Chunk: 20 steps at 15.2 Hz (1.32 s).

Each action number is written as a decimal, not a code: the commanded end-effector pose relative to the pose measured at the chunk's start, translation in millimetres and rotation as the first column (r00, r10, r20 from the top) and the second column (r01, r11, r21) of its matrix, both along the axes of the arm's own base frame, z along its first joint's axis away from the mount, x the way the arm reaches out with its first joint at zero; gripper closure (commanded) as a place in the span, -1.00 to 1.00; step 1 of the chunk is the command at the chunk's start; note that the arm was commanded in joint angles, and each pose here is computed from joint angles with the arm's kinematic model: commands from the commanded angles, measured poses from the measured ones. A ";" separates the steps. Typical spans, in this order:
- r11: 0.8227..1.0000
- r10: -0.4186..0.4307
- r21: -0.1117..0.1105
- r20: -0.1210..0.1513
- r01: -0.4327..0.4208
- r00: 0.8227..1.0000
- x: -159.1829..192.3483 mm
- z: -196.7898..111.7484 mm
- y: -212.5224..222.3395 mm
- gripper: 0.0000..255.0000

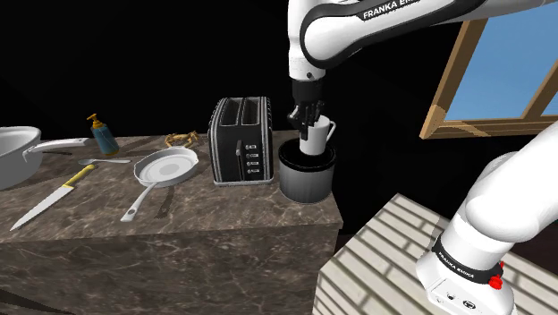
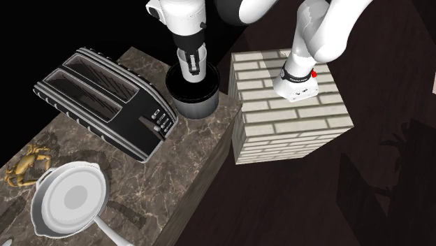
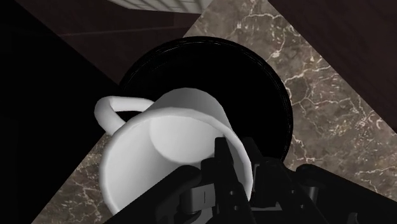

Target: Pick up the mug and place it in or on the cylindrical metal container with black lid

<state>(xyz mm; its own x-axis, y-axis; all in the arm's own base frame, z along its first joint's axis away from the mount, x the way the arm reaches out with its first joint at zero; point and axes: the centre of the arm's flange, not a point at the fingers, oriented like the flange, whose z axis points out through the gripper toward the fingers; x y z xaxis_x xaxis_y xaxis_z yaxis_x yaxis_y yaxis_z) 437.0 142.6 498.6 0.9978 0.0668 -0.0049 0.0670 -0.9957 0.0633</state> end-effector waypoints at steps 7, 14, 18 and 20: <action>1.000 0.000 0.000 0.000 0.000 1.000 0.0 0.1 0.1 -1.00; 1.000 0.000 0.000 0.000 0.000 1.000 0.0 50.0 3.2 -1.00; 1.000 0.000 0.000 0.000 0.000 1.000 0.0 50.0 3.2 -1.00; 1.000 0.000 0.000 0.000 0.000 1.000 0.0 50.0 3.2 -1.00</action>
